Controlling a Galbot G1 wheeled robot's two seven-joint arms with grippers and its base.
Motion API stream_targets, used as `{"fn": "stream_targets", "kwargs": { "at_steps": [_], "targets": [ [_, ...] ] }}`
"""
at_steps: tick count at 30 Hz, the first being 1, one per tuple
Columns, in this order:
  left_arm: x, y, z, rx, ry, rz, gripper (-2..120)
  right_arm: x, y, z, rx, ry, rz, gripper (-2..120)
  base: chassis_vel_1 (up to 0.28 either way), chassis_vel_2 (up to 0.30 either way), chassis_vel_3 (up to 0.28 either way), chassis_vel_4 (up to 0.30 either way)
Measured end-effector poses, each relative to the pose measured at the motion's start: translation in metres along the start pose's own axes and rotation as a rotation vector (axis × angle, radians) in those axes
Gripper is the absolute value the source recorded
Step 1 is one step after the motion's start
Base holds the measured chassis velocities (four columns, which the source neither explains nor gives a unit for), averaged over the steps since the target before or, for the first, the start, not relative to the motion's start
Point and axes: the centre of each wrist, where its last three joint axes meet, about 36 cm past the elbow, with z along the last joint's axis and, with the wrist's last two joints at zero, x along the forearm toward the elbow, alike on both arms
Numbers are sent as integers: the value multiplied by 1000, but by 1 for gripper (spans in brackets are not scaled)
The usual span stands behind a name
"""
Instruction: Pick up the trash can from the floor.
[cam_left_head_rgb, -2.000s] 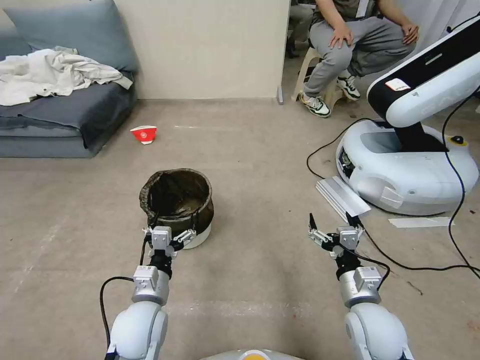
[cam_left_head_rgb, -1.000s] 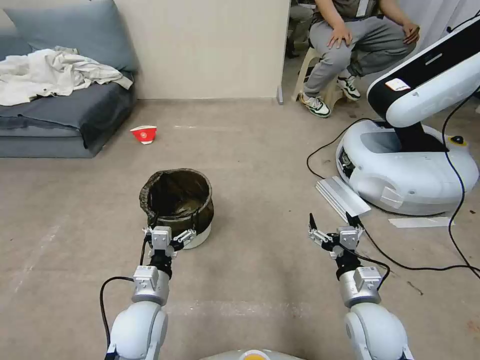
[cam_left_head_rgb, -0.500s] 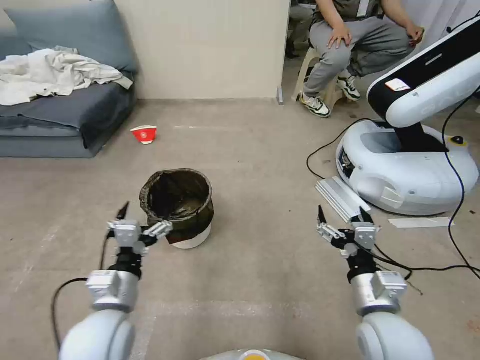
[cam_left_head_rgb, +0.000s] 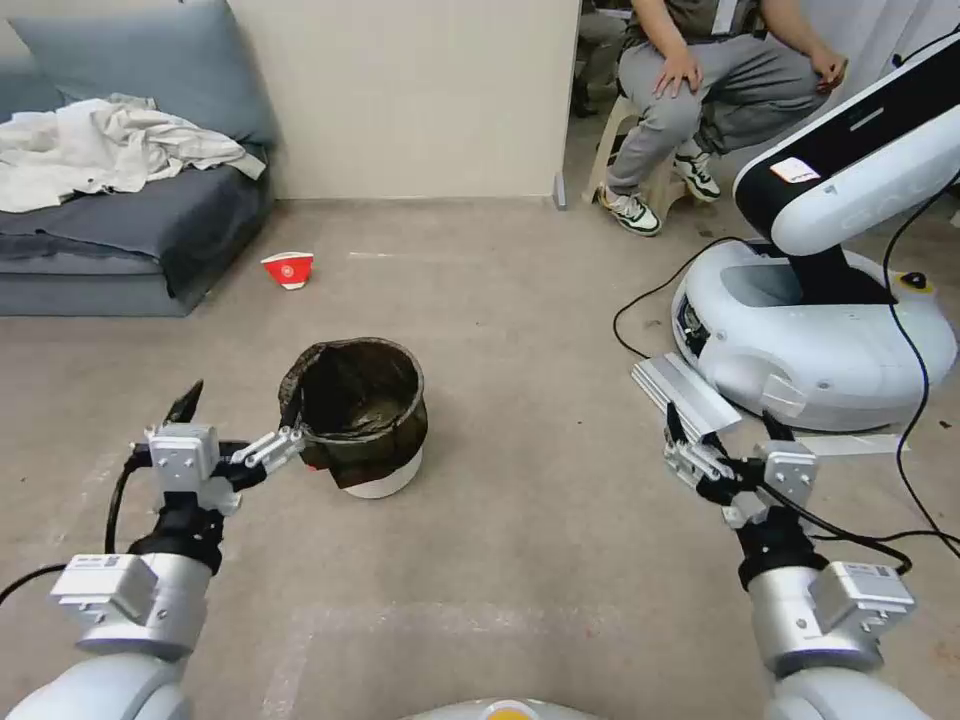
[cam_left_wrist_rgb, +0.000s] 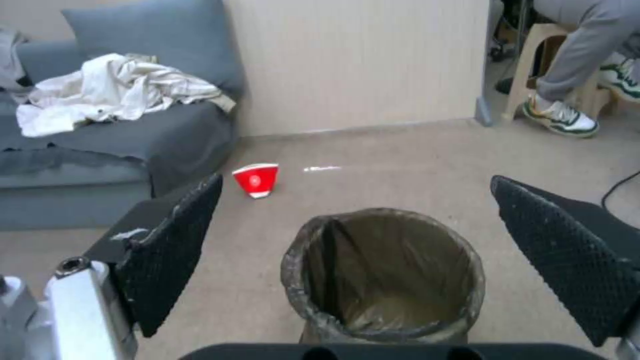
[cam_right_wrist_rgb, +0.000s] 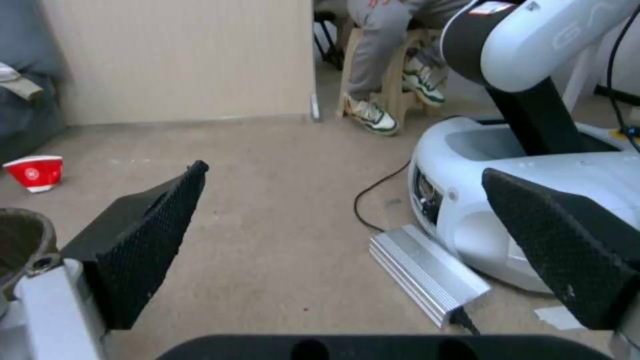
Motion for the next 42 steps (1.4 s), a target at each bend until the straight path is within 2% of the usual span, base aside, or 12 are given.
{"fn": "stream_targets", "kwargs": {
  "at_steps": [20, 28, 42],
  "targets": [
    [-1, -2, 4, 5, -5, -9, 100, -3, 0, 2, -4, -5, 4, 100, 21, 22, 25, 26],
    [-2, -3, 4, 9, -47, -9, 100, -3, 0, 3, -5, -3, -1, 100, 66, 63, 70, 68],
    [-2, -2, 5, 8, -46, -12, 100, -3, 1, 3, -24, -2, -22, 100, -32, 45, 46, -45]
  ]
}}
